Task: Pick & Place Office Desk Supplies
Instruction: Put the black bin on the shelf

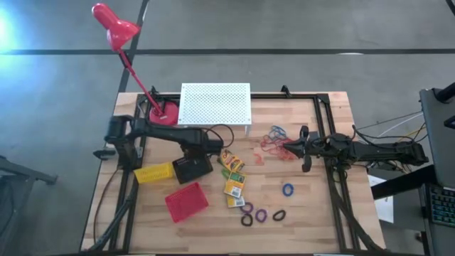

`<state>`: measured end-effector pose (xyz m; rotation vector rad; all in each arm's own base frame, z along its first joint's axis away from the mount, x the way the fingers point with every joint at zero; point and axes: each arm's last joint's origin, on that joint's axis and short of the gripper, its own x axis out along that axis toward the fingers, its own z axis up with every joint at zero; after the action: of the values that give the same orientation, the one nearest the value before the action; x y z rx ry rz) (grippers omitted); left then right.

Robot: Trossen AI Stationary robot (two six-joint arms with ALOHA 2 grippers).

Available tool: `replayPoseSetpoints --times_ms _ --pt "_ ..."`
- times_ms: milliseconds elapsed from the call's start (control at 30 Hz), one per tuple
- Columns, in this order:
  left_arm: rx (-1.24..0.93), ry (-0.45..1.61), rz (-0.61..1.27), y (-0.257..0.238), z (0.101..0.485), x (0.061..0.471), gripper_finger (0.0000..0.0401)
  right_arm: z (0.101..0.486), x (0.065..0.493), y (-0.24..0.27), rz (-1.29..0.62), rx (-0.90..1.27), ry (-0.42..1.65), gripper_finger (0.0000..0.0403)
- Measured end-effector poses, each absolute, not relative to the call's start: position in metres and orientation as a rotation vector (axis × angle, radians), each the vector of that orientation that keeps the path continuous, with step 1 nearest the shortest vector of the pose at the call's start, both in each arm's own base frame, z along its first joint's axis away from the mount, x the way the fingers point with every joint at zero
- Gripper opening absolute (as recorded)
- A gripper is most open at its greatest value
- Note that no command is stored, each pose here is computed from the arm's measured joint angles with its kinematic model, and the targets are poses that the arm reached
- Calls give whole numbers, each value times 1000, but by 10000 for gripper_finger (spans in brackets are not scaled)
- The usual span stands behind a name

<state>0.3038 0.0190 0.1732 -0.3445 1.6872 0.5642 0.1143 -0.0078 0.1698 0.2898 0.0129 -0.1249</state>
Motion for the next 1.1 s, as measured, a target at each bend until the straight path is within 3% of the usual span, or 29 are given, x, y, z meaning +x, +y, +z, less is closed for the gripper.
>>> replayPoseSetpoints --times_ms 233,500,800,933,1100 --pt "-380 1625 546 21 166 300 130 170 114 -8 -125 283 12 27" --pt "-449 1617 484 20 174 299 11 170 114 -8 -125 284 10 27" --pt "-631 1304 433 46 274 300 8 170 114 -8 -129 284 9 27" --pt "-672 1113 577 96 312 285 8 171 114 -8 -133 279 5 27" --pt "-741 1009 767 170 323 248 7 171 114 -8 -135 279 2 27"
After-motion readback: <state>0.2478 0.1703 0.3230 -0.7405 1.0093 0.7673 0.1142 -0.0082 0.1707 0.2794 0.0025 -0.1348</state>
